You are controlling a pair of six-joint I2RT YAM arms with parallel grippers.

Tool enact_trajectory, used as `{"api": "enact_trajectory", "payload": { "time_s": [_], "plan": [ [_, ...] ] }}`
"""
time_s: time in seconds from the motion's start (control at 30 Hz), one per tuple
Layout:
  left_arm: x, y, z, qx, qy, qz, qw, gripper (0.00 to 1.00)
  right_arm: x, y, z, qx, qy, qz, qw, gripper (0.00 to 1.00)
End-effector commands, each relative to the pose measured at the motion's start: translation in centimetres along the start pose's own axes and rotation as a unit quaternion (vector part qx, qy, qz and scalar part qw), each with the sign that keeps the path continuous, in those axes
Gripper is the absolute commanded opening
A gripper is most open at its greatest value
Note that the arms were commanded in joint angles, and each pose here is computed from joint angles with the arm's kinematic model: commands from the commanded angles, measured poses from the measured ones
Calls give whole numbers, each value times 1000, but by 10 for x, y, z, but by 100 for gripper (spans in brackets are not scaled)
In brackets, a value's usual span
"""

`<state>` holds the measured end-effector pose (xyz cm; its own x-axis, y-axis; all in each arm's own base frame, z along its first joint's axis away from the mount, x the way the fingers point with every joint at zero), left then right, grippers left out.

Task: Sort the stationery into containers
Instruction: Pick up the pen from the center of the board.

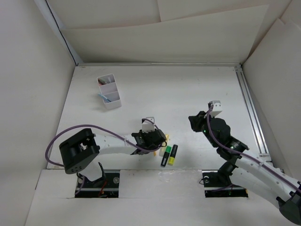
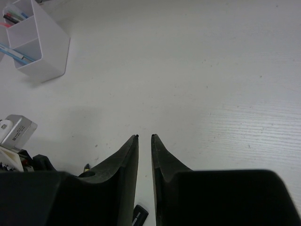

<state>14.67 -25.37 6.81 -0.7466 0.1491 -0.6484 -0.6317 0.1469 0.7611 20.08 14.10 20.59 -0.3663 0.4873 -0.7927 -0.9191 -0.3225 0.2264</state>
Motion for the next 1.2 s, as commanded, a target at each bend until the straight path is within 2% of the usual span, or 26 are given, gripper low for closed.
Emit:
{"api": "enact_trajectory", "payload": {
  "time_s": [0.0,0.07,0.17,0.3,0.47,0.53,0.7,0.83,0.9,0.97,1.03,1.07,1.1,1.17],
  "plan": [
    [-7,0,1,-24,15,-17,999,33,-17,1,16,-27,-10,-20,999,23],
    [-5,-5,0,-29,5,-11,999,31,-17,1,16,-27,-10,-20,999,23],
    [-7,-10,-5,-36,-3,-11,999,21,-17,1,16,-27,-10,-20,999,23],
    [-10,-11,-7,-40,-4,-14,999,21,-17,1,17,-31,-9,-16,999,26],
    [-11,-13,-6,-53,-15,-15,998,0,-14,-1,17,-32,-8,-10,999,27],
    [-14,-12,-4,-65,-19,-21,998,0,-14,-1,17,-32,-8,-10,999,27],
    [-49,-1,-15,-72,-3,-72,995,0,-14,-1,19,-38,-9,-10,999,27],
    [-114,13,-3,-66,67,-146,985,0,-18,1,20,-40,-12,-20,999,27],
    [-144,18,2,-34,116,-190,974,0,-18,2,17,-37,-12,-23,999,27],
    [-187,22,34,-25,188,-245,951,0,-18,2,17,-37,-12,-23,999,27],
    [-201,18,63,-14,232,-267,935,0,-19,1,16,-33,-13,-25,999,27],
    [-217,22,97,-28,271,-298,915,0,-17,0,15,-30,-12,-22,999,27],
    [-232,28,111,-26,301,-342,890,0,-17,0,15,-30,-12,-22,999,27],
    [-234,26,141,-61,323,-372,868,0,-16,-1,16,-35,-12,-18,999,27]
  ]
}}
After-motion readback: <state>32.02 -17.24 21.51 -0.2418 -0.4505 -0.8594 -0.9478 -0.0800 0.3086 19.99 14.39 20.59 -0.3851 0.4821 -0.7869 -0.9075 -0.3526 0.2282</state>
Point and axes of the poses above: each gripper's point midway between its finger pads, its own y axis back along the fingers, its own z axis along the line the jaws close on, x = y × z, the point moved 6 cm from there along y, back along the fingers, and after that the axes turned 14 degrees about -y, right-handed, at the moved point
